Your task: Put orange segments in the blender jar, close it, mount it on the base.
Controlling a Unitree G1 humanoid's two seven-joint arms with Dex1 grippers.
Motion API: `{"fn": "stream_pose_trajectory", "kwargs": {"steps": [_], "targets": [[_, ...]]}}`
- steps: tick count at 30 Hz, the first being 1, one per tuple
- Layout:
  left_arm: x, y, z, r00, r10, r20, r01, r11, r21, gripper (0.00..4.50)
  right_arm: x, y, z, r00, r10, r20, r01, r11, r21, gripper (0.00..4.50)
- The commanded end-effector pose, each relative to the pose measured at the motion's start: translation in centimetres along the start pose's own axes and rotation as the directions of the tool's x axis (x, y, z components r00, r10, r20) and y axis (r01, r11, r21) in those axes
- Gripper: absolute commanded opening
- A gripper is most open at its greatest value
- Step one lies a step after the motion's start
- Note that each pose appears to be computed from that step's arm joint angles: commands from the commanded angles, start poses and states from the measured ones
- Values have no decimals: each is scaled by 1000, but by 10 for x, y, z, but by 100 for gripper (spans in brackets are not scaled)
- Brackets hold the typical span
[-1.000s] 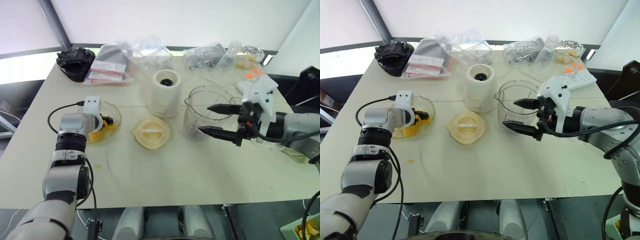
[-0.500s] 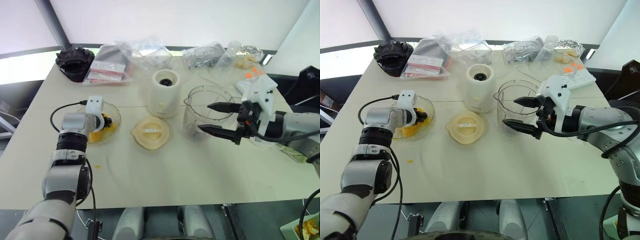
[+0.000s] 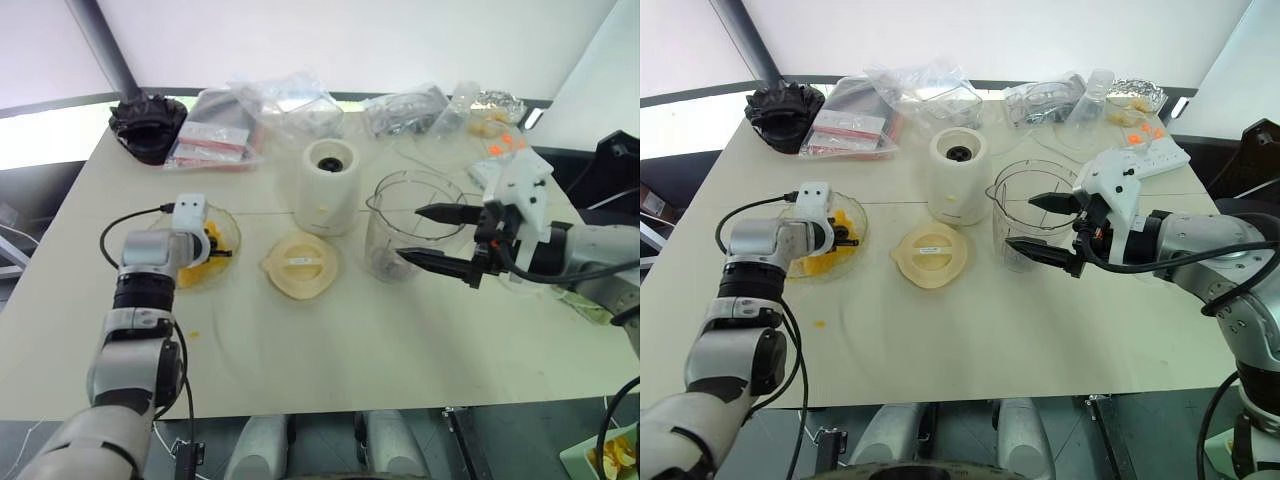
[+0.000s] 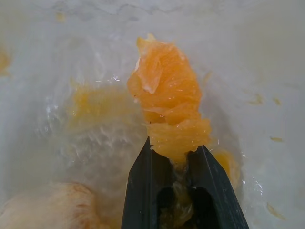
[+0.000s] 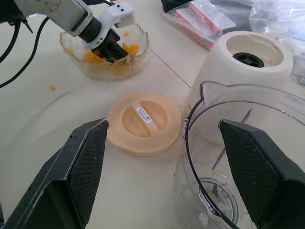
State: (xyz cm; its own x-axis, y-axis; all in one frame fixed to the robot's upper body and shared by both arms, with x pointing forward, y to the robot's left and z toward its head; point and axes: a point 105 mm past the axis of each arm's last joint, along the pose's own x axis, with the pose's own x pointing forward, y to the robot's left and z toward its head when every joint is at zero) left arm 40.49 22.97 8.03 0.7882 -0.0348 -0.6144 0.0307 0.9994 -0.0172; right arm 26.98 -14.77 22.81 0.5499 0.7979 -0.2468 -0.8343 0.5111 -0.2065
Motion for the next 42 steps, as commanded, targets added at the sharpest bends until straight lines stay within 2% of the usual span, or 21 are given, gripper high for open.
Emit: {"fn": "stream_pose_trajectory", "kwargs": {"steps": [1,5,9,14,19,23,26,33,38,42], "targets": [[-13,2,26,983,-16,184,16,1000,3,11,-2,1,9,999,-3,34,4,999,-36,387],[-22,14,30,946,53,320,-25,996,-90,11,-1,2,9,1000,3,30,-2,1000,-32,387],[-39,21,35,859,111,500,-25,984,-176,11,0,2,8,1000,16,24,-16,999,-32,387],[-60,24,43,772,130,622,35,969,-246,11,0,1,9,1000,24,21,-23,999,-35,387],[-78,24,59,690,140,710,70,964,-258,11,-1,1,9,1000,23,20,-22,999,-34,387],[-98,5,87,613,52,788,100,985,-143,11,-3,0,10,1000,13,20,-13,999,-34,387],[-116,-14,117,552,-38,833,127,991,-38,11,-4,1,10,1000,4,22,-3,999,-35,387],[-160,-54,181,401,-253,881,219,960,176,11,-9,3,9,999,-41,27,42,999,-29,387],[-180,-108,219,282,-458,843,321,873,367,11,-14,4,7,995,-95,31,96,995,-22,387],[-191,-160,232,180,-623,761,416,749,515,11,-20,6,6,988,-148,39,148,989,-16,387]]}}
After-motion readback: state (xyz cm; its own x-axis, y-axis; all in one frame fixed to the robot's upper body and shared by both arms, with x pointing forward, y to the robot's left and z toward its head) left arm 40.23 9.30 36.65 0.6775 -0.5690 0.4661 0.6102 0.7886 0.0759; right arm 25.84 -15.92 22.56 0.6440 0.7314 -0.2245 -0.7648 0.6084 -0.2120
